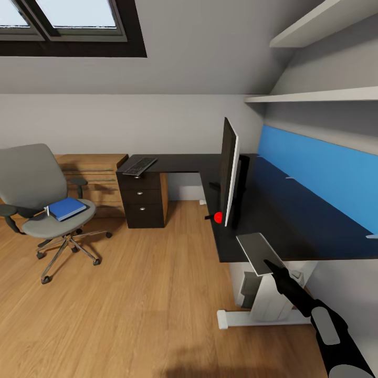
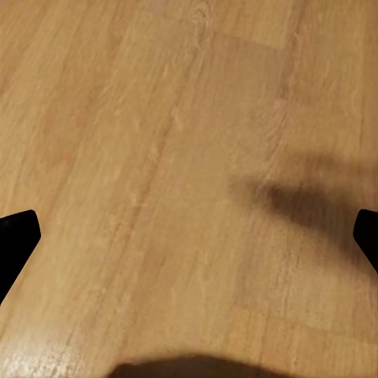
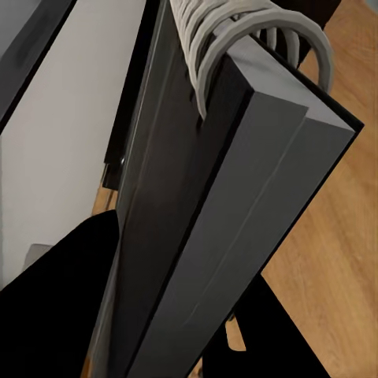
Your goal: In the bedroom, organize the workspace by keeping the computer under the desk, ensuring the monitor is on the desk, placing the keyboard on the desk next to the monitor, placing the mouse on the desk next to the keyboard, moving the folder from the swivel chair onto the desk next to the mouse, stacking the notebook on top of the folder with the pen on top of the notebook, and positioning the swivel chair next to the desk.
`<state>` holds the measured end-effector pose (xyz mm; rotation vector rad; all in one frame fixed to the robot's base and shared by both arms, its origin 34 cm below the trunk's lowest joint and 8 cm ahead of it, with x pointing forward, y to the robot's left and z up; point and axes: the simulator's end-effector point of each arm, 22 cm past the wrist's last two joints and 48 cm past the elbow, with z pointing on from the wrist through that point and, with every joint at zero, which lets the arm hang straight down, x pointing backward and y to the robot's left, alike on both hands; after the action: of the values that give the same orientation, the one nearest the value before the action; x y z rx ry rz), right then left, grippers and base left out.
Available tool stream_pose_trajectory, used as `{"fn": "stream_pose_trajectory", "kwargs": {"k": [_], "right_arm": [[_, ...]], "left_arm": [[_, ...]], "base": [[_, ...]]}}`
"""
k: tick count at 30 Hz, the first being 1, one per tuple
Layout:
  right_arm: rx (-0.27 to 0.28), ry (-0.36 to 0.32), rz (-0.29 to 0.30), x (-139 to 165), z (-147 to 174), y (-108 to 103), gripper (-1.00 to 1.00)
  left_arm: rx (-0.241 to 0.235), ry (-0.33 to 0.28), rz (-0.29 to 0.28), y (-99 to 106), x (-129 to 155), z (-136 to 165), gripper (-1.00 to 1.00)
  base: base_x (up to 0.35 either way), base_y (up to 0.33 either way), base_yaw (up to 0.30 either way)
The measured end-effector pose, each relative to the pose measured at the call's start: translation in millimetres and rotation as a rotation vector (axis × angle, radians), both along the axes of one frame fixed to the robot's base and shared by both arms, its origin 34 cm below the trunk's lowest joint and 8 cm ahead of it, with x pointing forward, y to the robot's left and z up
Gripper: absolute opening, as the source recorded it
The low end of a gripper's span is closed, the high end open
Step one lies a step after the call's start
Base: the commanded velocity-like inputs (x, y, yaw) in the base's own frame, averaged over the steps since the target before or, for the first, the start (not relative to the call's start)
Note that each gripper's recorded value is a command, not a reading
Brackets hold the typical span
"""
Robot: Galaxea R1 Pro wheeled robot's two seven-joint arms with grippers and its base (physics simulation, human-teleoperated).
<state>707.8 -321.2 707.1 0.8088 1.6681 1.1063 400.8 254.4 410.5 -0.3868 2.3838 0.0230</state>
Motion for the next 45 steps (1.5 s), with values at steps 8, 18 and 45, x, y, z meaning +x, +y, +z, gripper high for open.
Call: {"fn": "stream_pose_trajectory", "kwargs": {"k": [8, 18, 45], "right_arm": [[-0.002, 0.000, -0.001, 0.1, -0.1, -0.5, -1.00], [-0.006, 0.002, -0.002, 1.4, 10.9, -1.4, -1.00], [-0.015, 0.006, 0.000, 5.3, 42.5, -1.1, -1.00]], "left_arm": [[0.000, 0.000, 0.000, -0.1, 0.0, 0.0, 1.00], [0.000, 0.000, 0.000, 0.0, 1.5, 11.6, 1.00], [-0.001, 0.003, -0.003, -0.7, 4.3, 43.3, 1.00]], "base": [[0.000, 0.000, 0.000], [0.000, 0.000, 0.000], [0.000, 0.000, 0.000]]}}
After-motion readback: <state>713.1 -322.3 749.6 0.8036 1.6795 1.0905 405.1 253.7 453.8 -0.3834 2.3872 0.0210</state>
